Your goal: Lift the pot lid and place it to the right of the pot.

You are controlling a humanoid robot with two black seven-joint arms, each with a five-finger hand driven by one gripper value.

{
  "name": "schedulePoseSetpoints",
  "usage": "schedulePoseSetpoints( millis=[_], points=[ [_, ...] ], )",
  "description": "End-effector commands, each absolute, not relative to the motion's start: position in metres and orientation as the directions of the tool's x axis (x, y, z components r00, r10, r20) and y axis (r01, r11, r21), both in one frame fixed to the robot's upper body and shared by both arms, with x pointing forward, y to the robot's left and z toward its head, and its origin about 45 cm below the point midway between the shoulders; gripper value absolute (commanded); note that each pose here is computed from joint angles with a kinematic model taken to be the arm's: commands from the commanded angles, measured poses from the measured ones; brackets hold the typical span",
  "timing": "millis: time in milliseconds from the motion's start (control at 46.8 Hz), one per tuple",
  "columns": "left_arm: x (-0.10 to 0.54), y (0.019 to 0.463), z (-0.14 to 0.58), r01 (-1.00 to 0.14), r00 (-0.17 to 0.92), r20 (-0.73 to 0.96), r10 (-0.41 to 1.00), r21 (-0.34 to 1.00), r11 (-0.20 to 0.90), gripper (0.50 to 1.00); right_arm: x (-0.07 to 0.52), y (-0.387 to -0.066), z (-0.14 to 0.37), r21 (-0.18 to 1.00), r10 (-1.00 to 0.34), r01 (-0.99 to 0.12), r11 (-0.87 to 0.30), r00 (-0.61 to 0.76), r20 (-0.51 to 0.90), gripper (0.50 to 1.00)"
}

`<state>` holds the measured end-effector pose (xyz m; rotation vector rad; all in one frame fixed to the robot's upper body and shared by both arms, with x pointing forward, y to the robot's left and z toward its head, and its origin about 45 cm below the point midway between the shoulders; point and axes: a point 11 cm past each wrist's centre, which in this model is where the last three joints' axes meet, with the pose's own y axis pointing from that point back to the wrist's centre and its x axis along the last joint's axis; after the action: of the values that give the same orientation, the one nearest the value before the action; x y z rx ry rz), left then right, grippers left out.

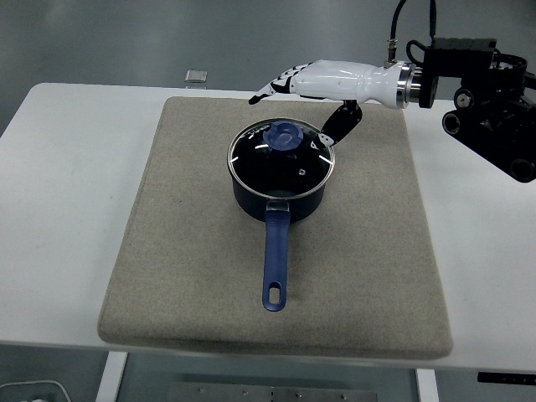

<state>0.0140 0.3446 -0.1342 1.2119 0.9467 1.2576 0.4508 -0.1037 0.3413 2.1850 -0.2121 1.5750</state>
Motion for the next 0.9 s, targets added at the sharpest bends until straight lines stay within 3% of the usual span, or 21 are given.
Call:
schedulePoseSetpoints(
  millis=[0, 876],
  points=[
    [0.014, 0.345, -0.134, -0.171, 0.118, 0.106, 0.987, 0.982, -0.085, 1.0, 0.45, -0.102, 0.34, 0.259, 0.135, -0.368, -0.893, 0.331, 0.934, 0.93],
    [0.014, 0.345, -0.134, -0.171, 0.118, 0.106, 0.987, 0.982, -0.085, 1.0, 0.45, -0.1, 0.325, 0.265, 0.177, -0.377, -0.888, 0.252, 0.951, 0.93]
  ],
)
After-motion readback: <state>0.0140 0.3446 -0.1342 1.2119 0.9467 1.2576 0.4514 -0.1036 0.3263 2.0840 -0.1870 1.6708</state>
